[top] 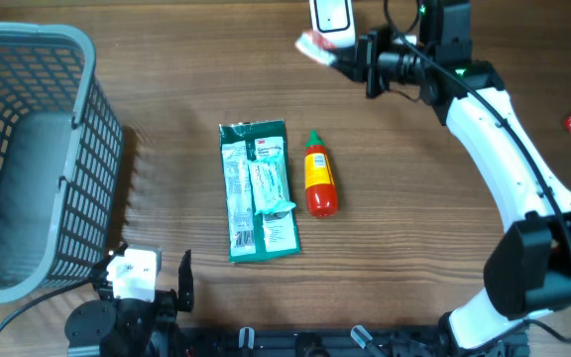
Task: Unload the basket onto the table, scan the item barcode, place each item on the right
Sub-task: 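Hold the tissue pack in front of the scanner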
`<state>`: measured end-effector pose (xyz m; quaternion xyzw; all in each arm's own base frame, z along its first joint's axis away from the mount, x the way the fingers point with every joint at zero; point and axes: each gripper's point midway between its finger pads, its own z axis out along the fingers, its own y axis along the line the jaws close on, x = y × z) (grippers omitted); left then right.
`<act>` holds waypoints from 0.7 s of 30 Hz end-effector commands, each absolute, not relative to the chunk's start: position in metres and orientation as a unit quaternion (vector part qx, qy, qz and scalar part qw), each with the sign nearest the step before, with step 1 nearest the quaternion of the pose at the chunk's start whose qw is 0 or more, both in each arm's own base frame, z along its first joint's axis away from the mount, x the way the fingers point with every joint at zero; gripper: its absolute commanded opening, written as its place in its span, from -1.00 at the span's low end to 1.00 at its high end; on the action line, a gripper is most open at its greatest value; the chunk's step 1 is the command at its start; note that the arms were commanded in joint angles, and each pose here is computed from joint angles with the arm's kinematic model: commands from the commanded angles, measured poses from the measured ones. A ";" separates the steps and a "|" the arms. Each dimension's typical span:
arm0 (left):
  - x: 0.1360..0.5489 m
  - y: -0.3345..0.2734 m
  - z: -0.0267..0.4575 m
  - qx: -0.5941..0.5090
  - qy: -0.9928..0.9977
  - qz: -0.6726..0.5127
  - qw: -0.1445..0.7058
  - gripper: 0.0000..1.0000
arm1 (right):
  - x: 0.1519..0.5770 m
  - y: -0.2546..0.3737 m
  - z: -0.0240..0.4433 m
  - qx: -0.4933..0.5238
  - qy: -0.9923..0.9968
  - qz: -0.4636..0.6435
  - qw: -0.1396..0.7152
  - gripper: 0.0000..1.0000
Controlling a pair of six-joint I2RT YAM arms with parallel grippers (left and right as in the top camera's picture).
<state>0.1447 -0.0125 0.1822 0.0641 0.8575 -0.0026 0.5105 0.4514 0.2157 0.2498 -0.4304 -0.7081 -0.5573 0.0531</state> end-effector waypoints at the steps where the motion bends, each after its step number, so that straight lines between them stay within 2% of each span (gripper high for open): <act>1: 0.144 -0.015 0.184 0.076 0.854 -0.004 0.515 1.00 | 0.479 0.218 0.212 -0.515 -0.652 -0.545 0.109 -0.91; 3: 0.144 -0.015 0.184 0.076 0.854 -0.004 0.515 1.00 | 0.498 0.221 0.197 -0.532 -0.628 -0.556 0.118 -0.91; 6: 0.144 -0.015 0.184 0.076 0.854 -0.004 0.515 1.00 | 0.548 0.210 0.186 -0.510 -0.609 -0.607 0.021 -0.91; 9: 0.144 -0.015 0.184 0.076 0.854 -0.004 0.515 1.00 | 0.578 0.197 0.174 -0.523 -0.586 -0.618 -0.045 -0.91; 12: 0.144 -0.015 0.184 0.076 0.854 -0.004 0.515 1.00 | 0.593 0.182 0.156 -0.559 -0.567 -0.599 -0.084 -0.91; 16: 0.144 -0.015 0.184 0.076 0.854 -0.004 0.515 1.00 | 0.602 0.172 0.155 -0.575 -0.553 -0.592 -0.112 -0.89; 21: 0.144 -0.015 0.184 0.076 0.854 -0.004 0.515 1.00 | 0.619 0.179 0.134 -0.575 -0.557 -0.590 -0.107 -0.91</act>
